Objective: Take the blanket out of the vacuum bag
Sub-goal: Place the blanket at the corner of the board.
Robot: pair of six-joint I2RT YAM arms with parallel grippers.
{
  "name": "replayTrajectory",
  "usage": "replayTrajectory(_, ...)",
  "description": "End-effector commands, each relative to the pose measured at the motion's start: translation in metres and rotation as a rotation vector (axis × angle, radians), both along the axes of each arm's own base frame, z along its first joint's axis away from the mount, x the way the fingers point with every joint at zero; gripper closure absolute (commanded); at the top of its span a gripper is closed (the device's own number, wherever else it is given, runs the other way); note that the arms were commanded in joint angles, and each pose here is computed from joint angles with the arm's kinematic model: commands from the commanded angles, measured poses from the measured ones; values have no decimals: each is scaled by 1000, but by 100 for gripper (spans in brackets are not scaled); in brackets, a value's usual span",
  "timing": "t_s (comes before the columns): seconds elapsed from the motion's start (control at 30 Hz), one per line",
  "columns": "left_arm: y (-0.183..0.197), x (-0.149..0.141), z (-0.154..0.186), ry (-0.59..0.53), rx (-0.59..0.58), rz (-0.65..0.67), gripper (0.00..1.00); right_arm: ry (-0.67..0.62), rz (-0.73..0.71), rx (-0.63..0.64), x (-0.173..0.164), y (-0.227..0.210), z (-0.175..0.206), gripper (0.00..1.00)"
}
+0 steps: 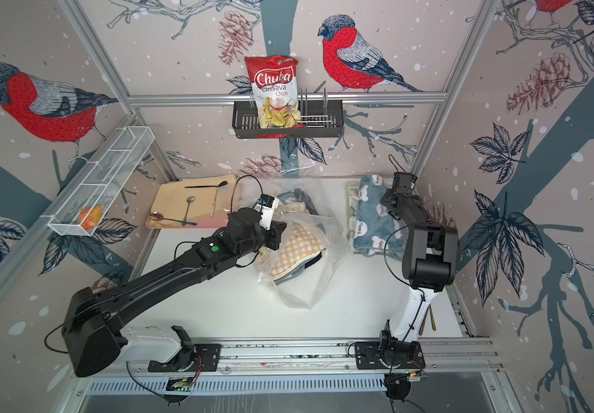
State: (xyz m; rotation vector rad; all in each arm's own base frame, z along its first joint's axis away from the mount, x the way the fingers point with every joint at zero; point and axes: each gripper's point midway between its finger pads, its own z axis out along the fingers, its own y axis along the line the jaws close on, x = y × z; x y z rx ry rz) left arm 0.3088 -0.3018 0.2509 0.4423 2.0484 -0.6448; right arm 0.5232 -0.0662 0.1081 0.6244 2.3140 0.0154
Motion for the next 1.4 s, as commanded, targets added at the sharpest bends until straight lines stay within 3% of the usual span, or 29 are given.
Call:
replayTrajectory(0.0,-1,4,13,-38,-29,3,100,-9,91,72,9,19,-7,66)
replayTrajectory(0.03,-2,4,13,-37,-27,2,100,-1,89,68,7,21,-7,58)
replayTrajectory(0.13,-2,3,13,-37,-30,-2,100,19,33,53,-3,13,1,48)
replayTrajectory(0.23,-2,2,16,-40,-36,-3,100,-32,-18,9,-15,9,37,36)
replayTrajectory(0.4,0,1,20,-47,-43,-2,100,-147,-2,-43,-27,36,97,29)
replayTrajectory(0.5,0,1,21,-49,-44,-3,100,-184,53,-29,-20,58,103,31)
replayTrajectory(0.73,0,0,24,-55,-47,-4,100,-22,152,87,24,91,31,48)
replayTrajectory(0.87,1,0,25,-61,-44,-3,100,81,149,111,31,96,-22,46)
replayTrajectory(0.97,2,0,26,-63,-44,0,100,102,136,124,29,92,-34,42)
replayTrajectory(1.07,1,0,24,-58,-44,-6,100,64,142,126,29,90,-10,38)
replayTrajectory(1.2,-1,0,22,-52,-40,-12,100,-44,171,134,22,94,60,32)
replayTrajectory(1.37,-3,-1,25,-65,-30,-34,100,-140,243,198,-23,125,121,30)
